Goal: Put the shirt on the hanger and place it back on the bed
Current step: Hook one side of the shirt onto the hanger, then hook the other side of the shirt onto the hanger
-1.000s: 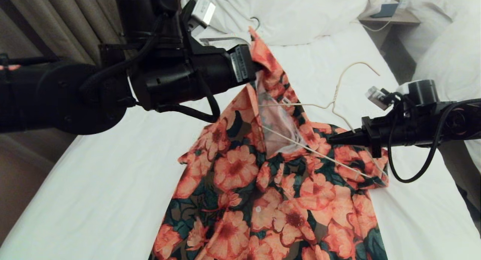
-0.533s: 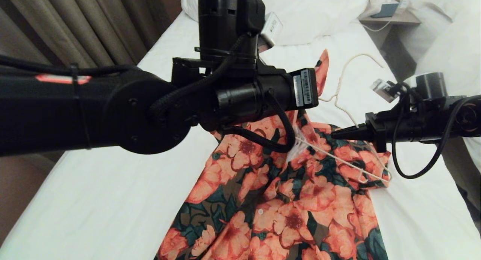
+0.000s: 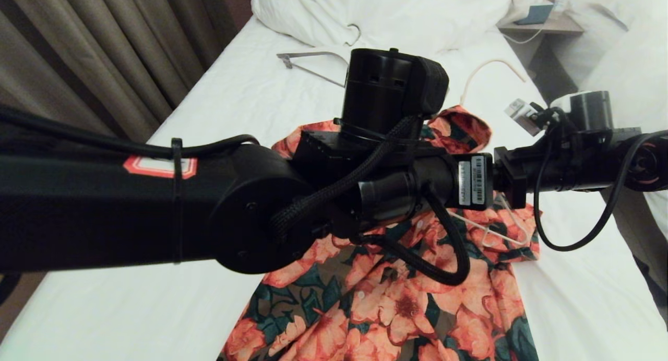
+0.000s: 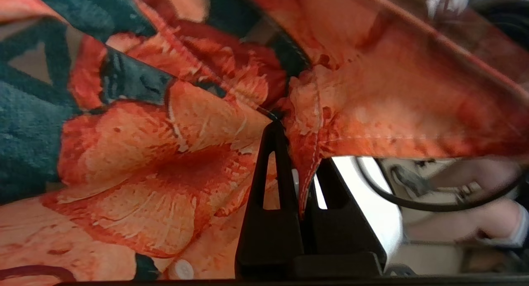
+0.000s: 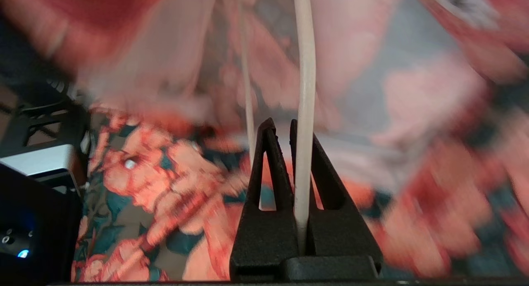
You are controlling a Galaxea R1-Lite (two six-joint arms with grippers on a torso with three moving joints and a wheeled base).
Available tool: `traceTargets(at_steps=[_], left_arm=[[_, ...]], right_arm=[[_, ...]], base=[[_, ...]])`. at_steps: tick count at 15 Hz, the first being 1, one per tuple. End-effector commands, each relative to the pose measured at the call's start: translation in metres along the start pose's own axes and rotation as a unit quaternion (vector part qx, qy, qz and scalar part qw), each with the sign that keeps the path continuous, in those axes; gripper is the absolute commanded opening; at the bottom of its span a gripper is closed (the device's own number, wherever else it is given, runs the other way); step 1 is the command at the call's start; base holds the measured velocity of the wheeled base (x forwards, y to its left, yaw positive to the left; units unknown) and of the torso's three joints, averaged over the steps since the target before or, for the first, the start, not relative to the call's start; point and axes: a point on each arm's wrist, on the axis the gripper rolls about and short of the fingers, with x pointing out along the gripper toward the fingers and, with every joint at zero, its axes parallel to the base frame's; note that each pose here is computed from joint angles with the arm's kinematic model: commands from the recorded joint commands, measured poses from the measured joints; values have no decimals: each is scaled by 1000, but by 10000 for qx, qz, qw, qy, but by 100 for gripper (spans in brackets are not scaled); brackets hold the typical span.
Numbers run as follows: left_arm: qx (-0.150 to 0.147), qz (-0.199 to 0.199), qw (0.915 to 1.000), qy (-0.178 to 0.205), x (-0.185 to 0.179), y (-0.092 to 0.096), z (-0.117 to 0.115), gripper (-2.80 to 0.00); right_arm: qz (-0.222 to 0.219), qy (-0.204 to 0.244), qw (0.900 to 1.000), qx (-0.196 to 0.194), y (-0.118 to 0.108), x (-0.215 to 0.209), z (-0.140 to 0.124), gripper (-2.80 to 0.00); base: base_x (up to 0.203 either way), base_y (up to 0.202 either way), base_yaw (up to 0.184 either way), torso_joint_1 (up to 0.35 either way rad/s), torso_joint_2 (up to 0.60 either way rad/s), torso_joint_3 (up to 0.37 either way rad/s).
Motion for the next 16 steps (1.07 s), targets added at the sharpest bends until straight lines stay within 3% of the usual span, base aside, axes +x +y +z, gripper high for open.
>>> traceTargets(at_steps=[1,4,8,9,13,16], left_arm=[[27,-145,9999,39,-5,-11,-6,-280],[83,-365,9993,66,-18,-27,-9,-280],[204,-223,9990,329,-21,-28,-28,-280],[247,-214,9988,368,-22,-28,-31,0],[308,-138,9991,242,-41,-26,-22,0],[538,52,9981,308,-71,-17,-26,0]], right_arm=[[162,-33,9999,-47,4,7,1,-280],[364,-53,9992,-130,12,19,6,-280],[476,-127,9983,-306,20,26,11,-280],[496,-127,9982,-313,22,26,11,-280],[489,-153,9980,-377,29,22,14,-280],[504,-166,9977,-425,32,22,16,-280]], base=[[0,0,0,0,0,0],[0,0,0,0,0,0],[0,0,0,0,0,0],[0,0,0,0,0,0],[0,0,0,0,0,0],[0,0,0,0,0,0]])
